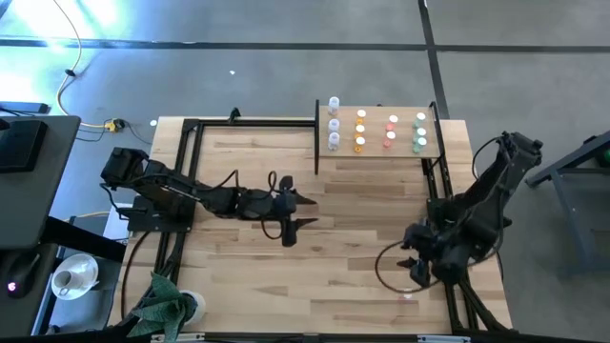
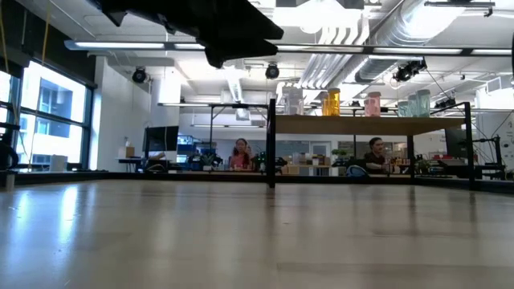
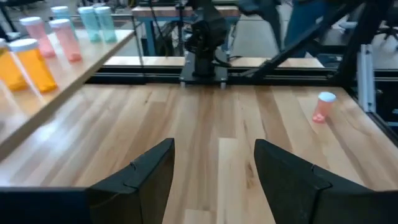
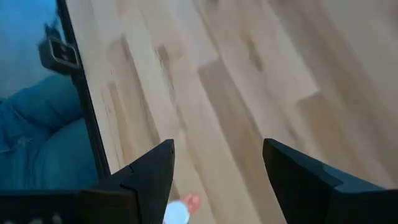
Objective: Pick and place medicine bottles onto shelf by color
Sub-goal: Put the pink pill bottle on the shelf aligned with the other pink pill bottle
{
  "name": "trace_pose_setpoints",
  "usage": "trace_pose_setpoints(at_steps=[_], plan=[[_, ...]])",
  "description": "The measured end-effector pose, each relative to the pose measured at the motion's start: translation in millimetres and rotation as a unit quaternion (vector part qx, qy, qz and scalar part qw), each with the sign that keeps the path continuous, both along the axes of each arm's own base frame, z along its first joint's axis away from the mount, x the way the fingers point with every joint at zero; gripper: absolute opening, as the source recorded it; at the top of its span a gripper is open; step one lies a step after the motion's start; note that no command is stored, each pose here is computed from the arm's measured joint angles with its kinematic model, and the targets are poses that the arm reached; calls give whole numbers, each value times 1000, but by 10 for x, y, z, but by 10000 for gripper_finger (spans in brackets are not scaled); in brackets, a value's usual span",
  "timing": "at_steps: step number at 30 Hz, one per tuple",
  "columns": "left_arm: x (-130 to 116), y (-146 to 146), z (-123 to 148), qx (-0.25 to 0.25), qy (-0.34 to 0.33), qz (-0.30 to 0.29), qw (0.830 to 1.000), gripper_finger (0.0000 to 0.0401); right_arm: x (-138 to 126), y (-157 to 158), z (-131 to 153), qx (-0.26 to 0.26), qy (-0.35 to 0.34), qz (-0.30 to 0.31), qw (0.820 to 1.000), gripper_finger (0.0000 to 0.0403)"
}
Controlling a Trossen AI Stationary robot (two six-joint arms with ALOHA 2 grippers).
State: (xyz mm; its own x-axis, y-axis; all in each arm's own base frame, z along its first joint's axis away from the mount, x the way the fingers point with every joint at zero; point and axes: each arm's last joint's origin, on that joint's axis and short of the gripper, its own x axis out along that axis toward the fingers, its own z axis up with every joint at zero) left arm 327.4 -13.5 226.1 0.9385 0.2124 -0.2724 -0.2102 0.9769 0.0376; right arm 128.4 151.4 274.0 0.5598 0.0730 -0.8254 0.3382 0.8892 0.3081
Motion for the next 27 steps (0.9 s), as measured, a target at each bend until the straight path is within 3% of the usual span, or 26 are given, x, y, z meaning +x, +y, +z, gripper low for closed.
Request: trace_pose_setpoints(at_steps=[9,16,27], plan=[[-1,34,0,0,-1,18,1000,211,15,359,-367,6,104,-23,994,236],[-2,32,-2,0,0,18,1000,211,83,514,-558,21,140,-49,989,236],[-3,34,-6,0,3,18,1000,211,208,814,-567,26,162,-36,986,236]])
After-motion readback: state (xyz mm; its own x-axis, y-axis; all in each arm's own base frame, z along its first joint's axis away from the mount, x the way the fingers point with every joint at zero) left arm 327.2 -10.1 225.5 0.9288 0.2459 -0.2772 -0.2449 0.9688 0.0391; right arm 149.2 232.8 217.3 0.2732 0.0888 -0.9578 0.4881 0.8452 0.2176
